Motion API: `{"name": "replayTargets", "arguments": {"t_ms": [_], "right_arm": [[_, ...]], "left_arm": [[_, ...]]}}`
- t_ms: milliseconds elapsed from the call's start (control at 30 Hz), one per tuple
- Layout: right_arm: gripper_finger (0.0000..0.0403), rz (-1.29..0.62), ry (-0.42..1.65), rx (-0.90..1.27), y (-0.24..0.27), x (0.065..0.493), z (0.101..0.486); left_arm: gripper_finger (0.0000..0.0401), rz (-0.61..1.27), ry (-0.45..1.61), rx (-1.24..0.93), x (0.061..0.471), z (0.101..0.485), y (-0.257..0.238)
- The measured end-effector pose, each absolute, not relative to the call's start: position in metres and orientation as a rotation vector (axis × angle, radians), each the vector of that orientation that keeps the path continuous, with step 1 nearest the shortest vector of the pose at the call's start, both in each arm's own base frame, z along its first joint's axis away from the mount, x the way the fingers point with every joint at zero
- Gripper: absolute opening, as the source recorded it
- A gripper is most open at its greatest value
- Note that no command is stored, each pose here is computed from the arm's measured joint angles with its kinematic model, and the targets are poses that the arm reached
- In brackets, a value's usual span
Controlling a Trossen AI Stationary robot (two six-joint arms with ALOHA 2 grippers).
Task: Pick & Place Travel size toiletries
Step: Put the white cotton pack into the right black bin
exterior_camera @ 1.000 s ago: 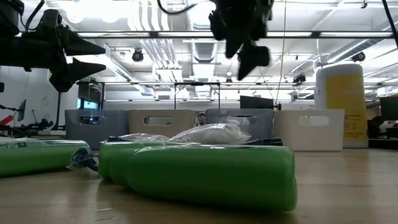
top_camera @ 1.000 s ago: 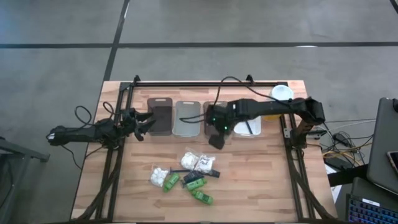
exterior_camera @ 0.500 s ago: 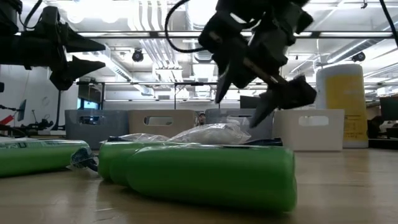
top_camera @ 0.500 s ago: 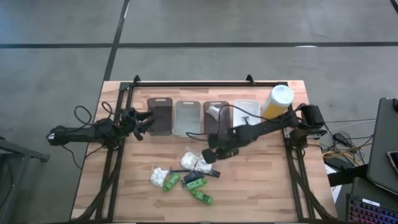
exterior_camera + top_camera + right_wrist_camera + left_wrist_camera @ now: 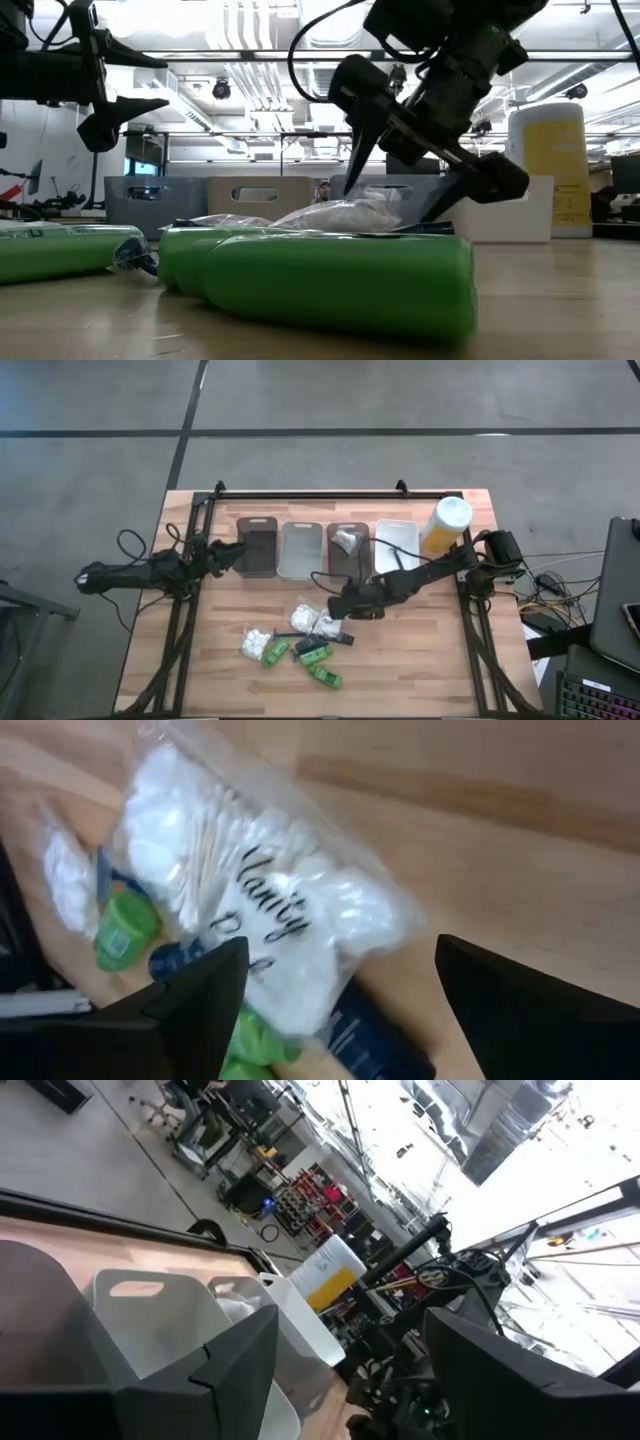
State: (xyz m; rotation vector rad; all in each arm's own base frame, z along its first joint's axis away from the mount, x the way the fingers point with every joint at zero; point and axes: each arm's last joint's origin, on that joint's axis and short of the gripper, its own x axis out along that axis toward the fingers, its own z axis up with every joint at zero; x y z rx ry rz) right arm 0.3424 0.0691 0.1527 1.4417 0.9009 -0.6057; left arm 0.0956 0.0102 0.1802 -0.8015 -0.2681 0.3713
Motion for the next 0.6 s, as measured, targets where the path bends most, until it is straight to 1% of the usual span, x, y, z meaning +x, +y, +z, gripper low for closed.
{"name": "replayTargets", "arguments": {"t_ms": [100,200,333,433,500,600], "right_arm": [[0.0327,-0.585,0.891,1.444,0.071,0.346,0.157],[0.0335,-0.591,0.882,1.444,0.070,0.346,0.158],[0.0344,-0.626,0.886,1.471,0.071,0.346,0.146],[0.0349,-0.593,0.854,1.498,0.073,0.353,0.138],[0.0348,-0.562,0.814,1.512,0.073,0.358,0.135],[0.0336,-0.562,0.765,1.517,0.073,0.364,0.129]], "left_arm": [[0.0255,0.375,-0.274,-0.815,0.096,0.180,0.010],[0.0255,0.395,-0.301,-0.878,0.095,0.180,0.011],[0.0255,0.421,-0.304,-0.856,0.095,0.180,0.012],[0.0255,0.416,-0.299,-0.854,0.095,0.180,0.012],[0.0255,0.400,-0.291,-0.850,0.095,0.180,0.011],[0.0255,0.344,-0.239,-0.822,0.097,0.179,0.009]]}}
